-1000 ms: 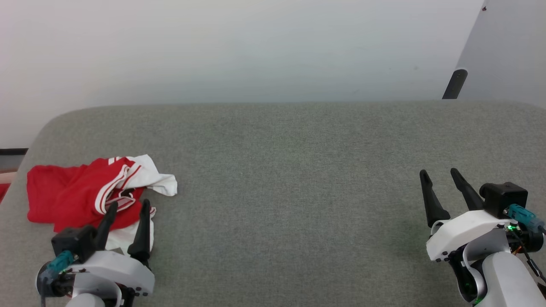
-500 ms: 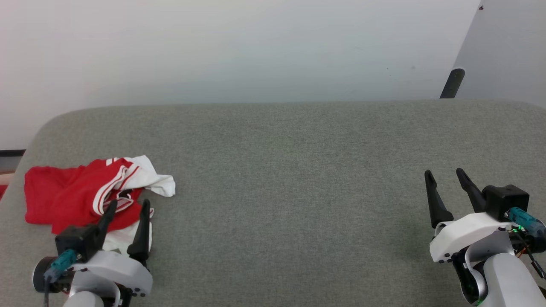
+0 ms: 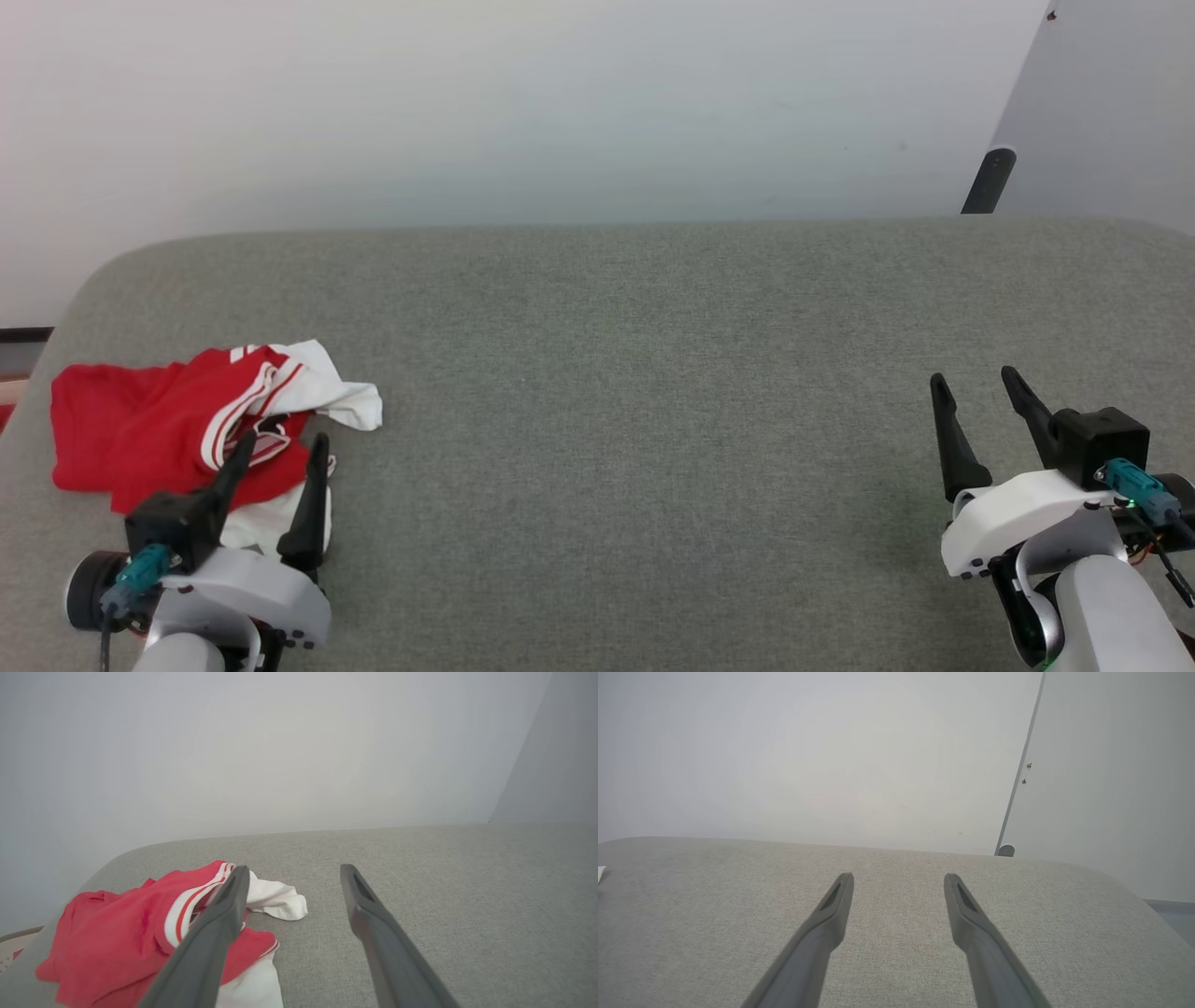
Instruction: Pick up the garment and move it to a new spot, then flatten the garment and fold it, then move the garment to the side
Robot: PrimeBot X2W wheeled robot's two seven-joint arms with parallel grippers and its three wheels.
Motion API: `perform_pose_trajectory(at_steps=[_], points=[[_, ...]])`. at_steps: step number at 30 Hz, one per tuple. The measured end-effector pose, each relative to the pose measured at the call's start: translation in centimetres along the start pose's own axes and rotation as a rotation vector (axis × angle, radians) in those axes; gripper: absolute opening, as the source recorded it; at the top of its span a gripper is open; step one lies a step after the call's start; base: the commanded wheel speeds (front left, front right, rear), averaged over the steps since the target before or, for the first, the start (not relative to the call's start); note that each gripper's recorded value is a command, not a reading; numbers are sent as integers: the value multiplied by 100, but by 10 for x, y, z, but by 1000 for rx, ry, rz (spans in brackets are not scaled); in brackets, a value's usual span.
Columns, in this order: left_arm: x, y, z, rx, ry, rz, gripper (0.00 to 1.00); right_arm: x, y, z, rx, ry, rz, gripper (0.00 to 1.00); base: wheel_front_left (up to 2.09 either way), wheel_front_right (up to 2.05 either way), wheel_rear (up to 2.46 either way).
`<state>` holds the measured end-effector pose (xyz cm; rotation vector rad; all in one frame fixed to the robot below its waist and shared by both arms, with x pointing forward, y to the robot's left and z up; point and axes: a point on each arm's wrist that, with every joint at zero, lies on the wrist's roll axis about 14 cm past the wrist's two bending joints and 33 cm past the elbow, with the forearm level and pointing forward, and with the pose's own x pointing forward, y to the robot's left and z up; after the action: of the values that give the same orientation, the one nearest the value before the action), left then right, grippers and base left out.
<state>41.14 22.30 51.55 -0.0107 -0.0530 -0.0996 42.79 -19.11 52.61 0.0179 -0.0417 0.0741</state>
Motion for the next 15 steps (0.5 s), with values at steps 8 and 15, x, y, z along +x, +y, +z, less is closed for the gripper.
perform_pose_trajectory(at_steps=[8,15], points=[[0,3,0,-1,1,8,100,3,4,-1,8,1,8,100,0,0,0],[-8,13,-5,-21,16,43,100,8,18,-3,9,8,48,100,0,0,0]])
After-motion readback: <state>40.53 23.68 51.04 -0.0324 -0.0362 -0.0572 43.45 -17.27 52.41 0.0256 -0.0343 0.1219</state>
